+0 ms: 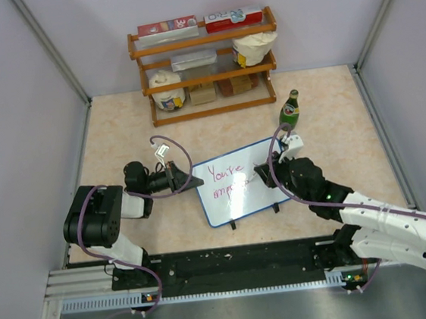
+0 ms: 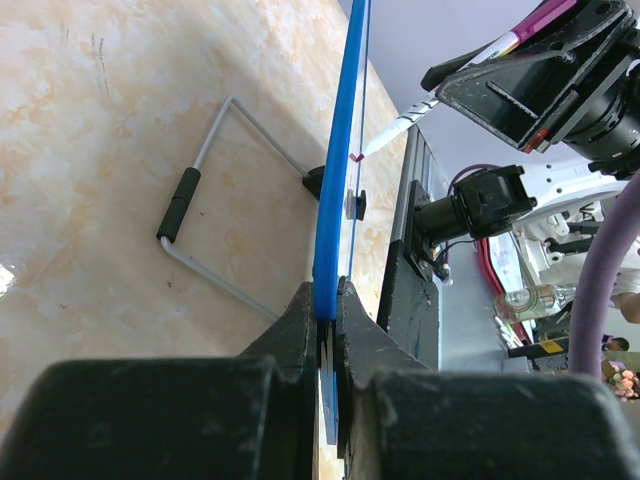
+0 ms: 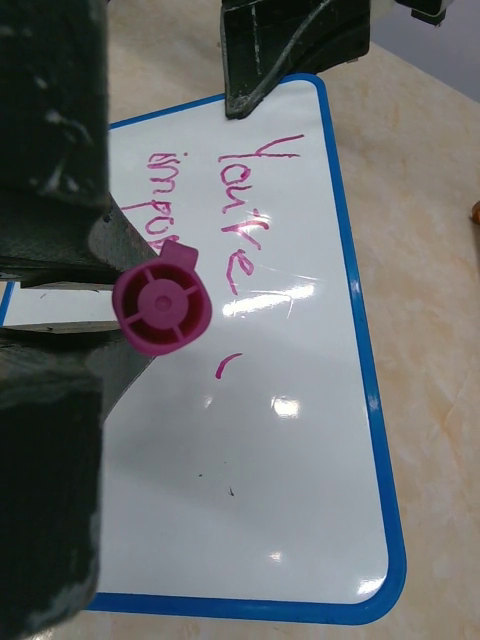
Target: Write a sentence on the whiteboard
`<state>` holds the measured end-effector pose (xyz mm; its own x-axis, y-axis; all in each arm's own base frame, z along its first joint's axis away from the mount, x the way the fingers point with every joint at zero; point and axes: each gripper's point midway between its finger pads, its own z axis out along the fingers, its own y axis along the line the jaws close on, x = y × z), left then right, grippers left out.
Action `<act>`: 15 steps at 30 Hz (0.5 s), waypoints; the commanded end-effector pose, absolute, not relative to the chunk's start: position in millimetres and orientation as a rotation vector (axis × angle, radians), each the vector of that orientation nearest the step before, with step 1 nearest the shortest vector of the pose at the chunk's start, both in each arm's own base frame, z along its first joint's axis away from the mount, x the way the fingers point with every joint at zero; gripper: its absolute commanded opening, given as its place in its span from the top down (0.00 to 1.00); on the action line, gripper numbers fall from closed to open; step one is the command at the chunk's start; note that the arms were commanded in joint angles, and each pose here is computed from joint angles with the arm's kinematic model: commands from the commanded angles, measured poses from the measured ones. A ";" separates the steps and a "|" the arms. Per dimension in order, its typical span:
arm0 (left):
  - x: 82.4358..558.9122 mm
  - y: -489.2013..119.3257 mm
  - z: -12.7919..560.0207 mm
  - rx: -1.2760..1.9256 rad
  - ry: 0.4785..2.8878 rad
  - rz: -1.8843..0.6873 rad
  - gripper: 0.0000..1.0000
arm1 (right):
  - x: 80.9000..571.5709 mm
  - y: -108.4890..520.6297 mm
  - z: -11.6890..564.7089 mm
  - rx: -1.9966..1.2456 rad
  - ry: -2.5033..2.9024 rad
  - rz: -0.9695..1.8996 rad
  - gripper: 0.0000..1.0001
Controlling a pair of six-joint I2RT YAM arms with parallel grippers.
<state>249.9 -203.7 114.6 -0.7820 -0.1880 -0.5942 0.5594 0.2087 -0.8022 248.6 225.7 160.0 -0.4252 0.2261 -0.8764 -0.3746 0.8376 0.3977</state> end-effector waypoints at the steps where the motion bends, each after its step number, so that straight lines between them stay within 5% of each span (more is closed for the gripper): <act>1: 264.6 -198.0 113.2 0.350 1.844 -1.535 1.00 | 260.6 223.1 184.4 -0.067 1.831 0.667 1.00; 15: 264.3 -198.1 113.4 0.351 1.843 -1.537 1.00 | 246.5 216.8 161.8 -0.111 1.892 0.660 1.00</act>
